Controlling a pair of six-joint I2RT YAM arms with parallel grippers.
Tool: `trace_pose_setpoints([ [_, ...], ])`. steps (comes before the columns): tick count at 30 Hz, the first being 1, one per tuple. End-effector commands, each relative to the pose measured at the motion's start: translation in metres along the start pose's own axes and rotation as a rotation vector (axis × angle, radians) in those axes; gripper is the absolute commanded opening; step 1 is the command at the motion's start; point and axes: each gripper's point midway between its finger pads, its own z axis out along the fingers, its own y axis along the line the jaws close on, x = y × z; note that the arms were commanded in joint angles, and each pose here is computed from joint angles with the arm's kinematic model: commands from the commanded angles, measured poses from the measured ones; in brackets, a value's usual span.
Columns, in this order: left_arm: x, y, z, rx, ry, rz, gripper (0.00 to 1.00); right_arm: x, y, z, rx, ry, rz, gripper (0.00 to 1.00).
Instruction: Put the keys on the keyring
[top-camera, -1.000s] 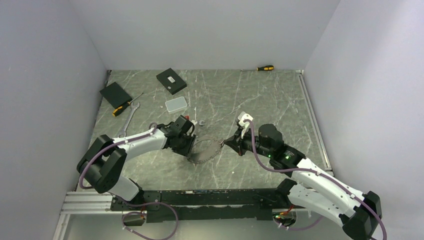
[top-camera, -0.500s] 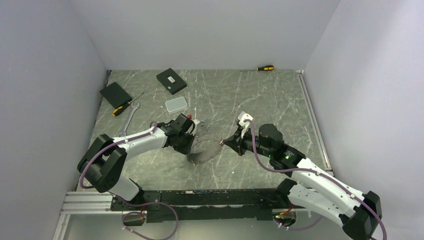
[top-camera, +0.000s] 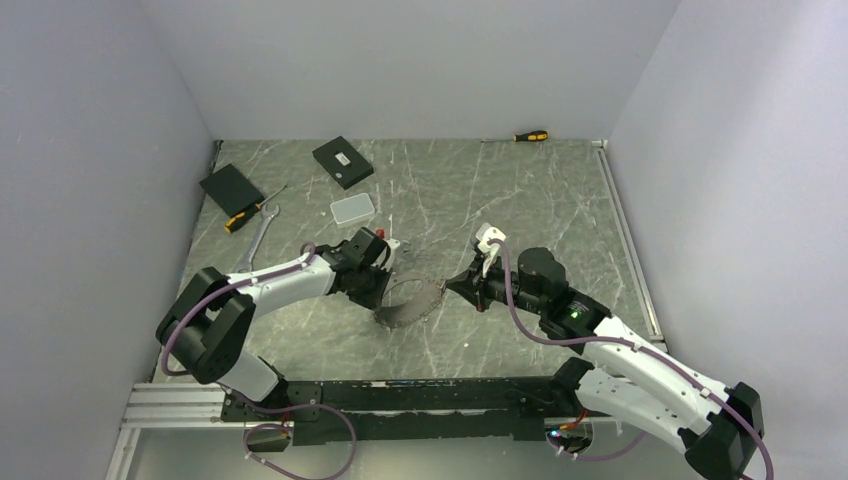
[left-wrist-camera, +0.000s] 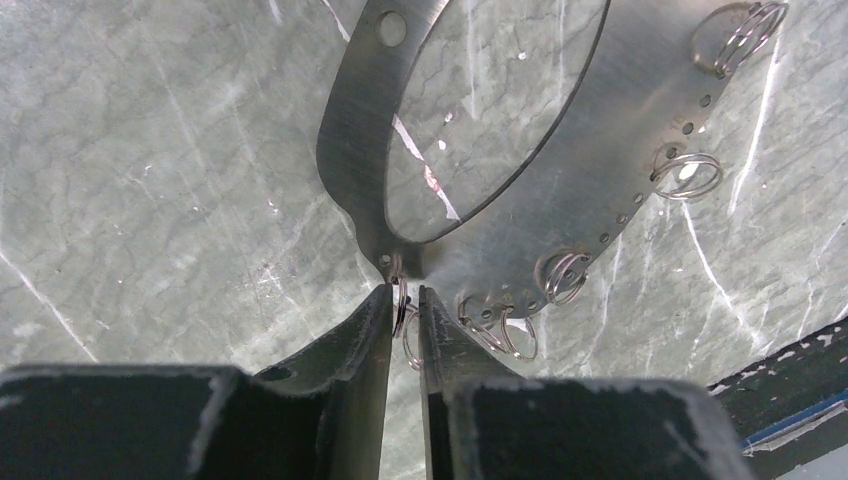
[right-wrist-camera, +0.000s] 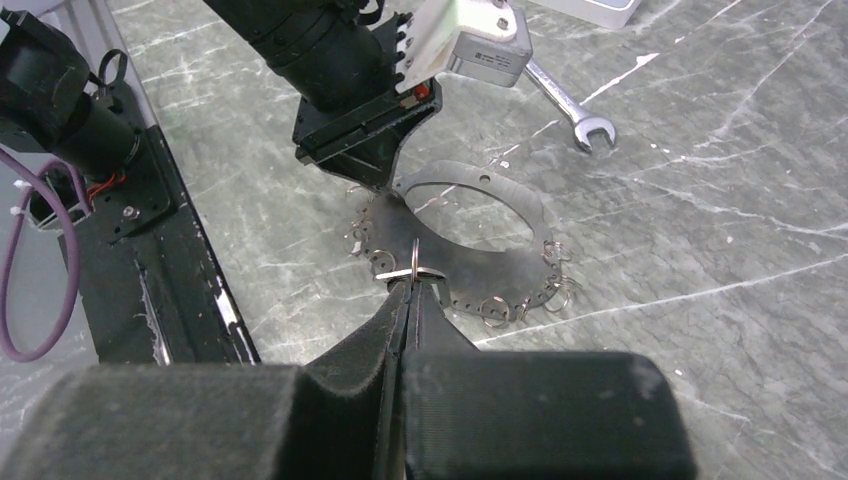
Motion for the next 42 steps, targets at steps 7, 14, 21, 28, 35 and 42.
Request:
trace_pose_setpoints([
  [7, -0.011, -0.003, 0.003, 0.002, -0.012, -0.016, 0.15, -0.019, 0.005, -0.003, -0.017, -0.076, -0.014, 0.0],
  [14, -0.027, -0.008, -0.016, -0.005, -0.039, -0.062, 0.0, -0.02, 0.005, -0.003, -0.016, -0.079, -0.014, 0.0],
  [21, -0.07, -0.028, -0.07, 0.004, -0.117, -0.257, 0.0, -0.029, 0.007, -0.006, -0.021, -0.104, -0.028, 0.0],
  [28, -0.1, -0.047, -0.11, 0.076, -0.172, -0.462, 0.0, -0.048, 0.018, -0.012, -0.068, -0.157, -0.033, 0.0],
  [35, -0.123, -0.079, -0.138, 0.274, -0.193, -0.636, 0.0, -0.061, 0.029, -0.018, -0.114, -0.216, -0.03, 0.0],
  [42, -0.125, -0.077, -0.164, 0.275, -0.176, -0.837, 0.0, -0.065, 0.033, -0.019, -0.139, -0.245, -0.027, 0.0],
])
